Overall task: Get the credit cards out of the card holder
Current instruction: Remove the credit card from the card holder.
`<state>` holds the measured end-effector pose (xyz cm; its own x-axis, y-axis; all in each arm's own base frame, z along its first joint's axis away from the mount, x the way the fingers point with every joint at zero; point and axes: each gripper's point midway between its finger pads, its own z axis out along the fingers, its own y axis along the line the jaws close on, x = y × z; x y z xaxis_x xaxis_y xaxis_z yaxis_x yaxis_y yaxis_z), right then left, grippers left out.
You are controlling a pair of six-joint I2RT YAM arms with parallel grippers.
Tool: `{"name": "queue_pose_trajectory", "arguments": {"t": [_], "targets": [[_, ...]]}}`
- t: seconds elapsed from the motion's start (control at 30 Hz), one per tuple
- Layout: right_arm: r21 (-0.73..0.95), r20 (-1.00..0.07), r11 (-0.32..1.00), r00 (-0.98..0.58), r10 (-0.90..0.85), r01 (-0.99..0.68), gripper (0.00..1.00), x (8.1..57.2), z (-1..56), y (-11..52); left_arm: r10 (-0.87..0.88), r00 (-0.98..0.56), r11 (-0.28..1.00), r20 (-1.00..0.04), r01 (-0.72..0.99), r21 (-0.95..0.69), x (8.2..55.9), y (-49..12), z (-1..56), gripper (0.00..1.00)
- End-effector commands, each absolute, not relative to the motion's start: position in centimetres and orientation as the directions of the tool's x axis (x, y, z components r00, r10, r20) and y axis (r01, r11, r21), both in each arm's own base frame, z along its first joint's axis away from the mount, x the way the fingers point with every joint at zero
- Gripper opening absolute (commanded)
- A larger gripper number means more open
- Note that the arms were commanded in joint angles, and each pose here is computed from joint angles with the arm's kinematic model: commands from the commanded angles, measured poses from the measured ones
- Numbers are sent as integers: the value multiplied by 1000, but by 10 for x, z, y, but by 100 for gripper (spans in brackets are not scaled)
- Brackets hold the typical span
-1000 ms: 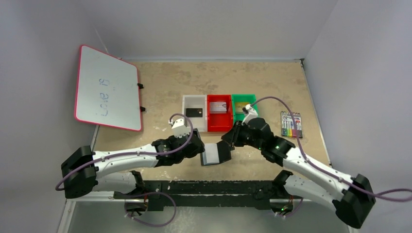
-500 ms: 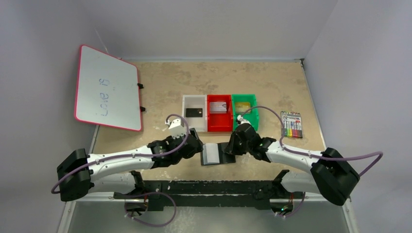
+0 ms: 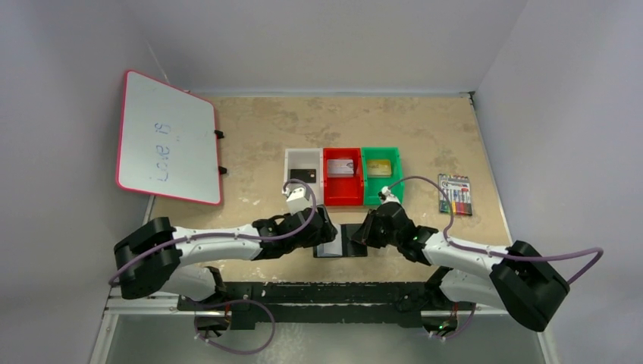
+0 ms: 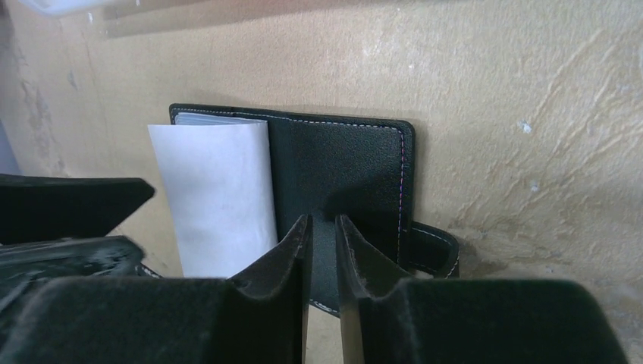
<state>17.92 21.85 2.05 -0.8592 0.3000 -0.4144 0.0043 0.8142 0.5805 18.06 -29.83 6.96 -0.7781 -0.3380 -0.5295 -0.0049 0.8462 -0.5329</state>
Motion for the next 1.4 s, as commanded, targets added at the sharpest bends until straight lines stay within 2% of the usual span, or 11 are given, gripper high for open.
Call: {"name": "queue_pose_trajectory", "arguments": {"t": [0.0,0.2,0.37,0.5,0.63,0.77,0.9,1.03,1.17,1.37], "targets": [[588,-401,807,-846,352,57,21,176,19,211,-345,-797,776,-496,55,-628,183,-335,84,71],[591,-391,804,-849,356,65,23,171,18,207,-371,-810,722,-455,56,-689,182,-352,87,62],[587,-375,807,-861,345,67,24,166,14,207,-375,-792,763,-482,33,-646,186,-345,89,62],[589,-367,805,-864,344,70,24,166,15,209,-359,-805,740,-473,63,-670,183,-353,93,62],[560,-432,823,-816,383,90,23,182,32,200,-327,-836,685,-440,111,-720,179,-380,96,60],[608,-435,788,-790,432,96,27,180,55,197,-301,-852,664,-428,135,-736,177,-401,96,53],[613,-449,777,-744,495,147,29,182,68,183,-274,-848,695,-454,151,-703,179,-407,91,44],[584,-440,768,-694,570,261,30,182,81,164,-249,-836,722,-489,176,-669,180,-412,92,41],[515,-481,762,-603,637,394,32,183,86,130,-223,-840,751,-494,175,-636,182,-415,84,41],[537,-515,780,-608,604,321,35,189,104,136,-184,-861,786,-474,160,-597,177,-418,52,41]]}}
